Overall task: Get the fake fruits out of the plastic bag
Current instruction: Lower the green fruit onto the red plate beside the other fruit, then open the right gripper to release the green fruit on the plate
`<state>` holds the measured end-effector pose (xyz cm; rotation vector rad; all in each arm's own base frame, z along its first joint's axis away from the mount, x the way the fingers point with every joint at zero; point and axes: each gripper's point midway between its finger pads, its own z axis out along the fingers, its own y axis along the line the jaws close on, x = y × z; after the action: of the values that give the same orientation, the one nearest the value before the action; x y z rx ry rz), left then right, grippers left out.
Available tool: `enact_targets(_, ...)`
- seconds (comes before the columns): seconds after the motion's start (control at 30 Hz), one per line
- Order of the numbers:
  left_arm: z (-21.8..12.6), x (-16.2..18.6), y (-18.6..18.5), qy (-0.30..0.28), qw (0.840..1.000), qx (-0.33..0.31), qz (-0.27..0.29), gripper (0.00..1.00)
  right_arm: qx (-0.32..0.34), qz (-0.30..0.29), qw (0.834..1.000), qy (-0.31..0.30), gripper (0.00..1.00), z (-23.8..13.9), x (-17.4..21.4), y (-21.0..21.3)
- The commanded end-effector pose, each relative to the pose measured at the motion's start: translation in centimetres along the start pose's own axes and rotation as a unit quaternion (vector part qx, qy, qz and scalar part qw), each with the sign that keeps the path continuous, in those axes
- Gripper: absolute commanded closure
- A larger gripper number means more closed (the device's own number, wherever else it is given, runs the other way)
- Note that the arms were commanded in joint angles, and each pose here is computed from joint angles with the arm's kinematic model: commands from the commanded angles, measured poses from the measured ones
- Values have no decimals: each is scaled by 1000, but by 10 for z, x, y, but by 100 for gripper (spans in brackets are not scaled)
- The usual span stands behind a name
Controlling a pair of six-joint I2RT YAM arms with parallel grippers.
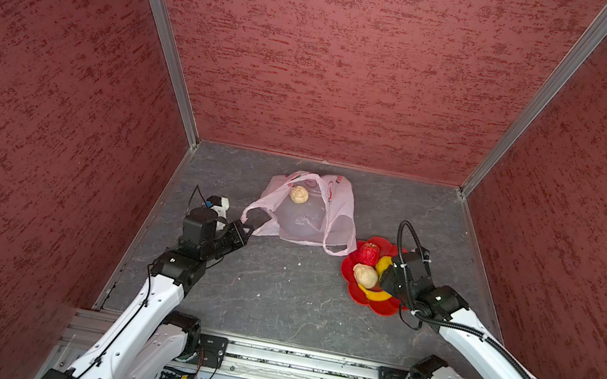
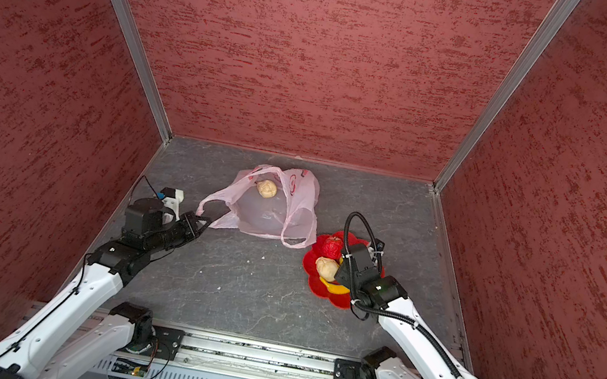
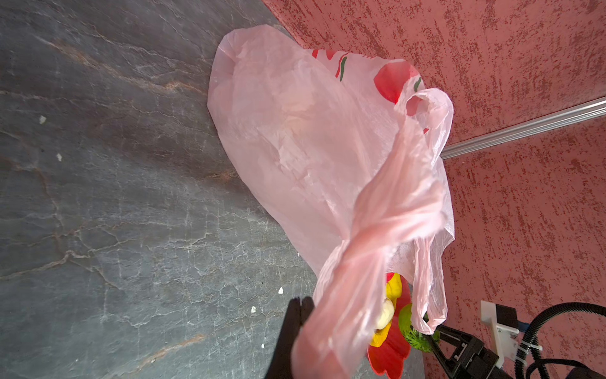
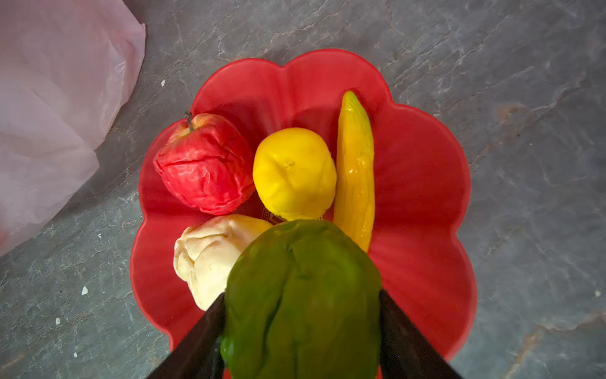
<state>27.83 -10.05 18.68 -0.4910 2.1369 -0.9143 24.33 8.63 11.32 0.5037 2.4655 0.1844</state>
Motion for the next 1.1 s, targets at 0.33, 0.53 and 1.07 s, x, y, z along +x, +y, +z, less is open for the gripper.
enact_targets(0.33, 0, -2, -5, -1, 1000, 8, 13, 100, -11, 25, 1000, 8, 67, 20, 3, 2)
enact_targets(0.53, -1, -2, -5, -2, 1000, 8, 14, 100, -1, 25, 1000, 12, 66, 24, 7, -3)
enact_targets(1.07, -1, 0, -4, 0, 1000, 7, 10, 100, 12, 25, 999, 16, 58, 29, 12, -12)
